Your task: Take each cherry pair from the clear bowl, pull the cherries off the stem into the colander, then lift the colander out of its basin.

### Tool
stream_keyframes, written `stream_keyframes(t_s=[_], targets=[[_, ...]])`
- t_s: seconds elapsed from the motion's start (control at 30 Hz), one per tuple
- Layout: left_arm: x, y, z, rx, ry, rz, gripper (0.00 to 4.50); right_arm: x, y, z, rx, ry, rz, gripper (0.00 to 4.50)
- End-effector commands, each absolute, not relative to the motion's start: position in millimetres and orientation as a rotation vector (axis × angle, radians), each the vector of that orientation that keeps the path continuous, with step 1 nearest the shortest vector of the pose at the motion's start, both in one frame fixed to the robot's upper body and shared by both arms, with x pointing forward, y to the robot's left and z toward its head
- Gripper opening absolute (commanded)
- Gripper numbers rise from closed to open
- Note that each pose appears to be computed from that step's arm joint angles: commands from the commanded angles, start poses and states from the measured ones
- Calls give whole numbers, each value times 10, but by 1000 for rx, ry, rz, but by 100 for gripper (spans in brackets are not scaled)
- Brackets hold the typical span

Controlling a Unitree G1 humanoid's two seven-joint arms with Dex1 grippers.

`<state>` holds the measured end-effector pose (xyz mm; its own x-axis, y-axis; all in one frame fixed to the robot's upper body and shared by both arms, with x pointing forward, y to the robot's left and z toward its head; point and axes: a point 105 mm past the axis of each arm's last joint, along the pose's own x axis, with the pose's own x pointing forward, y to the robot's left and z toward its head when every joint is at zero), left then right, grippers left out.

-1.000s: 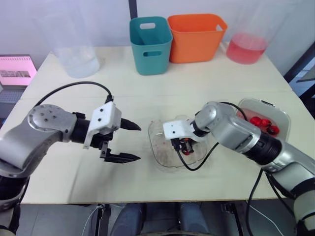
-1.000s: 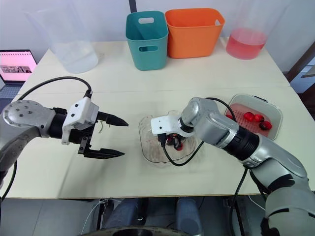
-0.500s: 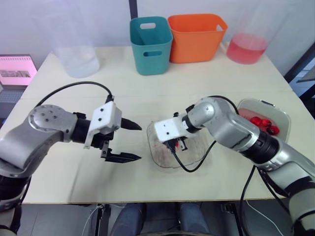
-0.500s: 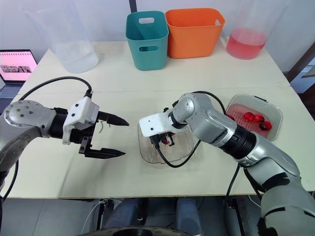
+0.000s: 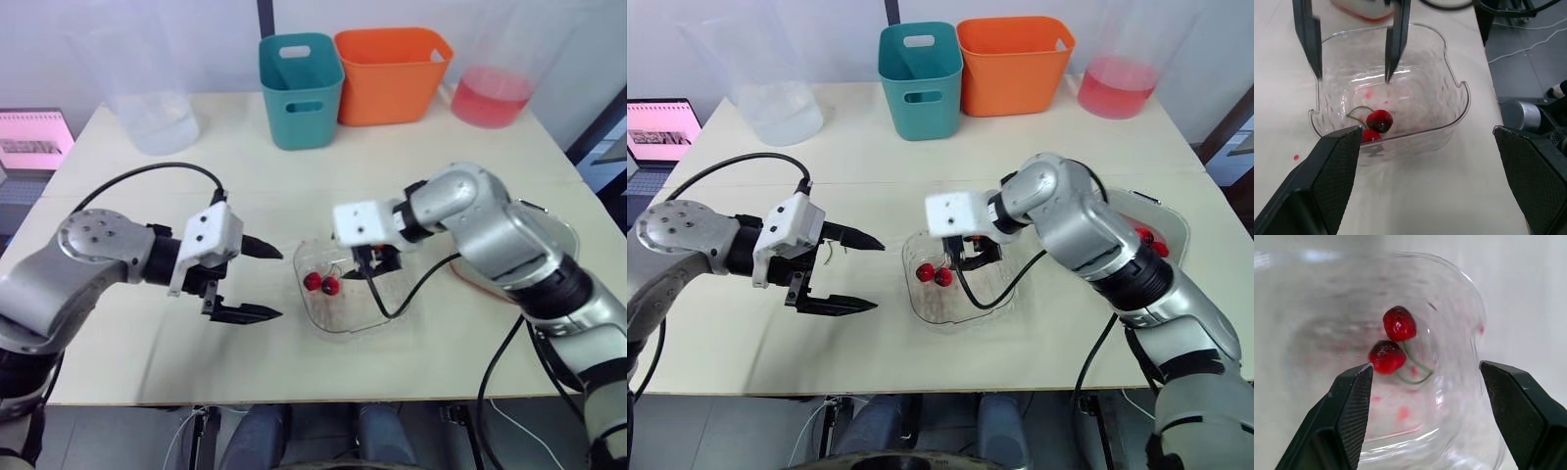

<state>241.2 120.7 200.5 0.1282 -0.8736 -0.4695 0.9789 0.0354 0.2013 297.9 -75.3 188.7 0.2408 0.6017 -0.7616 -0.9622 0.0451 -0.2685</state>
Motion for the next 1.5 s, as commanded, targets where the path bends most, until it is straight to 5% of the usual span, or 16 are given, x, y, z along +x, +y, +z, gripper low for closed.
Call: stream_keyframes(t_s=[0.03, 0.47, 1.1, 1.2, 1.37, 1.5], targets=[[2465, 1309, 2046, 614, 238, -1408, 450, 2846, -751, 1828, -675, 649, 1244, 371], [2517, 1335, 2052, 645, 237, -1411, 450, 2802, -603, 1463, -457, 847, 1132, 371], [2507, 1294, 2055, 625, 221, -1408, 450, 3001, -516, 1270, -662, 735, 1082, 371], [2509, 1293, 2055, 624, 219, -1407, 450, 3019, -513, 1243, -704, 713, 1083, 287], [2508, 1298, 2052, 622, 219, -1404, 450, 3047, -542, 1286, -783, 656, 1084, 59], [2513, 1307, 2061, 618, 216, -1400, 450, 3083, -586, 1508, -856, 551, 1092, 45]])
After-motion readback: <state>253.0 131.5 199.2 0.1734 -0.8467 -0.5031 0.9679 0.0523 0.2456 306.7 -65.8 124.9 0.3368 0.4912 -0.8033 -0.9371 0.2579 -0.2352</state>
